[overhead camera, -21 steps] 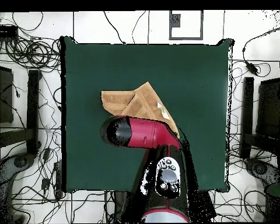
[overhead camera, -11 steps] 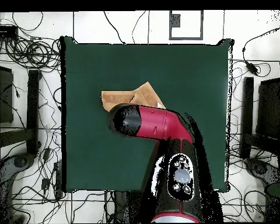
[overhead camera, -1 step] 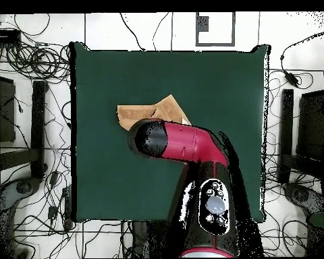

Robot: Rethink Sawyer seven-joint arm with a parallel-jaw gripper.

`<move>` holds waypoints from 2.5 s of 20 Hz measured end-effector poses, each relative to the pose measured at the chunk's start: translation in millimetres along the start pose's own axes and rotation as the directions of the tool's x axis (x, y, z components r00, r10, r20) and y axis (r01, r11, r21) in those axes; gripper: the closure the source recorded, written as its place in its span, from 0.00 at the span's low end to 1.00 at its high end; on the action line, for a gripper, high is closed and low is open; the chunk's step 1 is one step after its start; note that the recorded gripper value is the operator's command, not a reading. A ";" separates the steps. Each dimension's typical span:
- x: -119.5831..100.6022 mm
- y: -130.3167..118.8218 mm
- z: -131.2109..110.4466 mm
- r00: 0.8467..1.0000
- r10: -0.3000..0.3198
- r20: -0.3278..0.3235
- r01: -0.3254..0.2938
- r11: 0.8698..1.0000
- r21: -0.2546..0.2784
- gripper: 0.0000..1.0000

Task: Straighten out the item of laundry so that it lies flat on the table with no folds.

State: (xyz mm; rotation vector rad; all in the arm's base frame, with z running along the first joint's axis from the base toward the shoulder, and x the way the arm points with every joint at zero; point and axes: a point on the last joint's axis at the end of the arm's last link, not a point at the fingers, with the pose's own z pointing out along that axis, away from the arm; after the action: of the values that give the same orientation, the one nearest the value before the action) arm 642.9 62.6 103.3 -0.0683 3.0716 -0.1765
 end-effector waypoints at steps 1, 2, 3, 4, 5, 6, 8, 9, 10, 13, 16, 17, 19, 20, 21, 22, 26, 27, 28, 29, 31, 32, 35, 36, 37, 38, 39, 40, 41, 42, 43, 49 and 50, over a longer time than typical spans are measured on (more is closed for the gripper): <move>-0.7 -1.4 -0.9 1.000 0.002 0.002 -0.002 1.000 -0.001 0.00; -2.2 -5.8 -3.2 1.000 0.009 0.006 -0.009 1.000 0.001 0.00; -3.3 -8.2 -4.1 1.000 0.012 0.009 -0.012 1.000 0.001 0.00; -6.1 -12.3 -4.6 1.000 0.017 0.014 -0.017 1.000 0.003 0.00; -8.8 -16.3 -5.1 1.000 0.023 0.018 -0.023 1.000 0.004 0.00; -11.3 -19.2 -5.1 0.999 0.026 0.022 -0.026 1.000 0.005 0.00; -27.9 -33.3 -1.7 0.998 0.037 0.045 -0.038 0.999 0.015 0.00; -32.2 -36.2 -0.6 0.998 0.037 0.051 -0.038 0.999 0.018 0.00; -39.8 -40.5 1.8 0.997 0.037 0.061 -0.038 0.999 0.023 0.00; -59.0 -47.0 7.3 0.996 0.029 0.083 -0.032 0.999 0.035 0.00; -86.1 -47.1 15.4 0.995 0.017 0.103 -0.021 0.999 0.043 0.00; -91.9 -46.1 17.8 0.994 0.014 0.106 -0.018 0.999 0.044 0.00; -104.7 -43.1 25.9 0.994 0.005 0.106 -0.010 0.999 0.046 0.00; -110.2 -41.3 30.4 0.994 0.001 0.105 -0.006 0.999 0.047 0.00; -114.0 -39.8 34.4 0.995 -0.002 0.103 -0.003 0.999 0.047 0.00; -120.3 -36.9 42.4 0.995 -0.008 0.098 0.003 0.999 0.047 0.00; -128.0 -29.3 58.0 0.996 -0.020 0.085 0.016 0.999 0.046 0.00; -130.4 -23.5 66.0 0.996 -0.028 0.080 0.024 0.999 0.044 0.00; -130.9 -20.9 69.3 0.996 -0.031 0.078 0.028 0.999 0.044 0.00; -131.1 -19.5 70.7 0.996 -0.033 0.077 0.030 0.999 0.044 0.00; -130.5 -9.1 80.0 0.996 -0.045 0.072 0.043 0.998 0.041 0.00; -129.5 -5.6 81.6 0.996 -0.049 0.069 0.047 0.998 0.040 0.00; -127.4 7.9 83.8 0.996 -0.063 0.065 0.061 0.998 0.036 0.00; -127.6 12.1 82.9 0.996 -0.066 0.067 0.064 0.997 0.034 0.00; -128.0 20.4 80.7 0.995 -0.071 0.069 0.069 0.997 0.030 0.00; -128.1 24.0 79.4 0.995 -0.073 0.070 0.072 0.997 0.027 0.00; -128.4 29.2 77.2 0.995 -0.075 0.072 0.074 0.997 0.024 0.00; -128.7 37.2 73.2 0.994 -0.077 0.075 0.076 0.997 0.017 0.00; -129.0 46.7 67.6 0.994 -0.077 0.077 0.077 0.997 0.007 0.00; -129.0 50.6 64.9 0.994 -0.077 0.078 0.077 0.997 0.003 0.00; -129.0 56.0 61.0 0.994 -0.077 0.080 0.078 0.997 -0.003 0.00; -126.3 82.7 22.4 0.993 -0.062 0.096 0.067 0.997 -0.043 0.00; -125.6 82.7 19.1 0.994 -0.059 0.097 0.064 0.997 -0.045 0.00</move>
State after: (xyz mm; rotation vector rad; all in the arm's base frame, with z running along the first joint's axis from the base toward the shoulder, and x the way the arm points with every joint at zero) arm 766.0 148.6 82.5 -0.1689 2.9803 -0.0992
